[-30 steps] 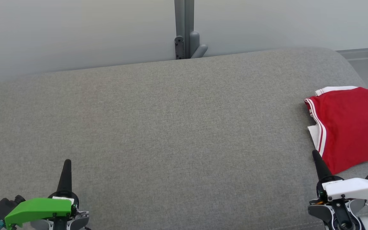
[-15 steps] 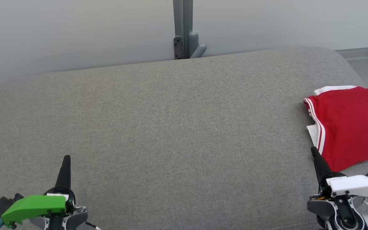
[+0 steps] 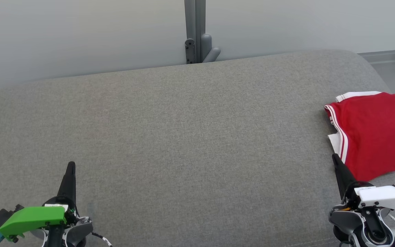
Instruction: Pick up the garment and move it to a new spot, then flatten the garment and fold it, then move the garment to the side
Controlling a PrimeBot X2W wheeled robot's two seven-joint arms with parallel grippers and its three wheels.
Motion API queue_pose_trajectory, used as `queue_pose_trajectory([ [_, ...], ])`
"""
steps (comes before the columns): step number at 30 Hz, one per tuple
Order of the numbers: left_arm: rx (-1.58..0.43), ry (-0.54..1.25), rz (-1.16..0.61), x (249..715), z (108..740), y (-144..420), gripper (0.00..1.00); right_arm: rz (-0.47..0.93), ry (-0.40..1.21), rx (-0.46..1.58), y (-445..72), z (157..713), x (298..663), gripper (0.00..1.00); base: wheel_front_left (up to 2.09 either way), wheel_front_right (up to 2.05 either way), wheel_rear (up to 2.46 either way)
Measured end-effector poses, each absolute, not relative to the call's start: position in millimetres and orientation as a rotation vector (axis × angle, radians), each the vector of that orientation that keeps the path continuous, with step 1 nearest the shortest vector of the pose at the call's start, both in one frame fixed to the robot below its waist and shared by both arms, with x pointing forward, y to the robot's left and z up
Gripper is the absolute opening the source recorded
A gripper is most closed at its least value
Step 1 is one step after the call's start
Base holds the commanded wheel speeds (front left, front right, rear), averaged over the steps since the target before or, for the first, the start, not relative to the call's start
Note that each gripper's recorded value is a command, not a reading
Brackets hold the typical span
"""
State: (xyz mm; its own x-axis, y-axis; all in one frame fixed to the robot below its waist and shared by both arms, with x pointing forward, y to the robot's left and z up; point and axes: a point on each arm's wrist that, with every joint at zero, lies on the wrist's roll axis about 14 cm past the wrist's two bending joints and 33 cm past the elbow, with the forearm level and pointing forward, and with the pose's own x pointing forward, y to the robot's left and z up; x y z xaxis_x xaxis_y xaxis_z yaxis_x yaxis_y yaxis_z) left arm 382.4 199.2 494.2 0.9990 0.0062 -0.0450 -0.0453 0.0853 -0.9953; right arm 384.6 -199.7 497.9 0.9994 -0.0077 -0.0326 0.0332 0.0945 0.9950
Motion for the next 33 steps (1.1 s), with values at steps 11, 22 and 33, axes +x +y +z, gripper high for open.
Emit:
queue_pose_trajectory([
  [11, -1.558, 0.021, 0.014, 386.0, 500.6, 197.6, 0.0, -0.014, 0.01, 1.556, -200.1, 502.3, 386.1, 0.0, 0.0, 0.0, 0.0],
  [22, -1.577, 0.014, 0.007, 387.5, 503.1, 197.6, 0.0, -0.01, 0.007, 1.574, -200.2, 503.6, 386.6, 0.0, 0.0, 0.0, 0.0],
  [33, -1.577, 0.014, 0.007, 387.5, 503.2, 197.5, 0.0, -0.01, 0.007, 1.574, -200.2, 503.7, 386.6, 0.0, 0.0, 0.0, 0.0],
])
